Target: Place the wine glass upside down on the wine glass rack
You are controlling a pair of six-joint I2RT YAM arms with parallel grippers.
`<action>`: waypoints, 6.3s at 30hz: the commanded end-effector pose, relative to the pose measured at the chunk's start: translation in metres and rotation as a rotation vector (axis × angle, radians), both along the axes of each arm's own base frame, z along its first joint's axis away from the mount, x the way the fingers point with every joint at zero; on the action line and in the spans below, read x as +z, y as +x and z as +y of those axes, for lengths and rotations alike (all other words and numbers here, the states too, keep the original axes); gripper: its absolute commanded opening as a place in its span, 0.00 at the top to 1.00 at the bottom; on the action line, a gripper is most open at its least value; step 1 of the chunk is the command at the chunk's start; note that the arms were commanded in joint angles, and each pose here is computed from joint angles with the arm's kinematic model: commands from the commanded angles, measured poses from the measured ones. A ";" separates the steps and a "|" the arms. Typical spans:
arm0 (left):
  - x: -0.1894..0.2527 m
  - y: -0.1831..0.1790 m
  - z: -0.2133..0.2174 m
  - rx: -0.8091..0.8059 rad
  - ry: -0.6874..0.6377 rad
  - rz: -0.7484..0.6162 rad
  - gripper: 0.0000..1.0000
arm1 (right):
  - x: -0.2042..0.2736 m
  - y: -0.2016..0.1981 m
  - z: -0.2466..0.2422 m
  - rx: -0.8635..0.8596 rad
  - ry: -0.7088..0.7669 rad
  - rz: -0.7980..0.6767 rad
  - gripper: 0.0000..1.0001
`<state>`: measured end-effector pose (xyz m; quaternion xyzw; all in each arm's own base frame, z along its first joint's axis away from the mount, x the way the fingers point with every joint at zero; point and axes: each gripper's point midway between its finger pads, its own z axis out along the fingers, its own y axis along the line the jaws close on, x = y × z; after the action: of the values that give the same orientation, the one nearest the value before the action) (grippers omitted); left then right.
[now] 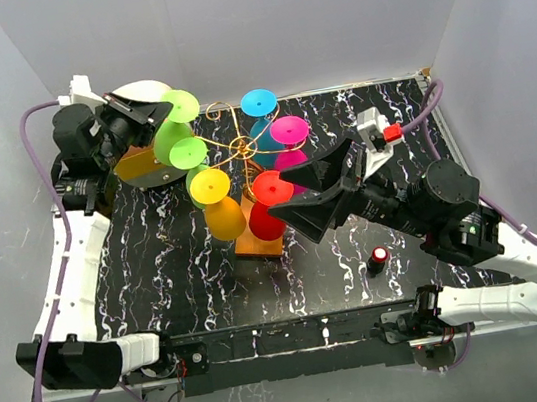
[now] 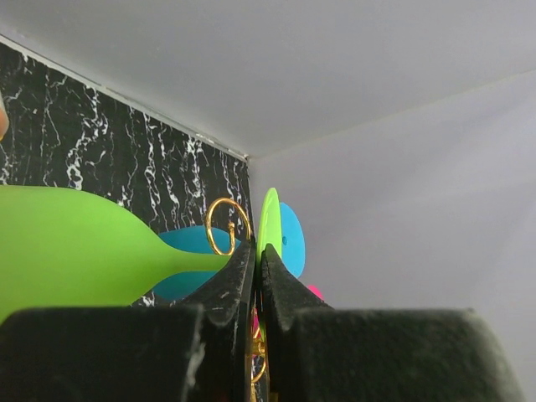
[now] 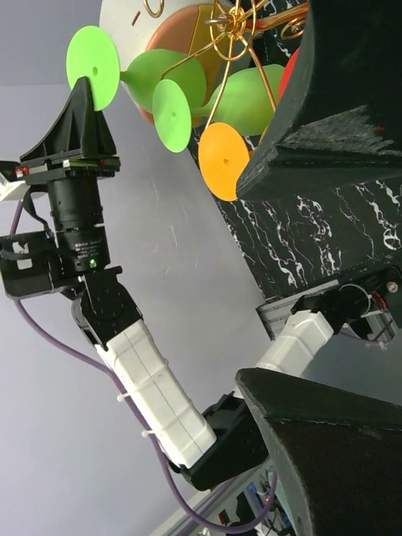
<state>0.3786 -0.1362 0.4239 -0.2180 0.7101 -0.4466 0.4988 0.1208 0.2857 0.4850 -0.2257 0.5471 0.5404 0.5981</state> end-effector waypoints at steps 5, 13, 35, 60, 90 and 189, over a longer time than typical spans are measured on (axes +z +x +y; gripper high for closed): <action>0.022 -0.014 -0.020 -0.135 -0.071 -0.073 1.00 | 0.016 -0.002 -0.015 -0.025 0.073 0.009 0.21; 0.009 -0.015 -0.033 -0.212 -0.139 -0.011 1.00 | 0.015 -0.005 -0.020 -0.017 0.092 0.033 0.23; -0.015 -0.009 -0.056 -0.295 -0.156 0.041 1.00 | 0.013 -0.005 -0.030 -0.035 0.119 0.053 0.23; -0.008 0.040 -0.075 -0.301 -0.092 0.026 1.00 | 0.016 -0.003 -0.034 -0.059 0.112 0.036 0.23; -0.004 0.046 -0.065 -0.254 -0.050 0.020 1.00 | 0.016 -0.005 -0.032 -0.042 0.118 0.037 0.23; -0.024 -0.203 0.122 0.337 0.702 -0.159 0.01 | -0.053 0.047 -0.271 -1.038 -0.107 0.283 0.16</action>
<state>0.1844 -0.0282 0.3880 -0.0998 0.7581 -0.1278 0.6317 0.1714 0.0387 0.4088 0.0779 0.7212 0.1604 0.6694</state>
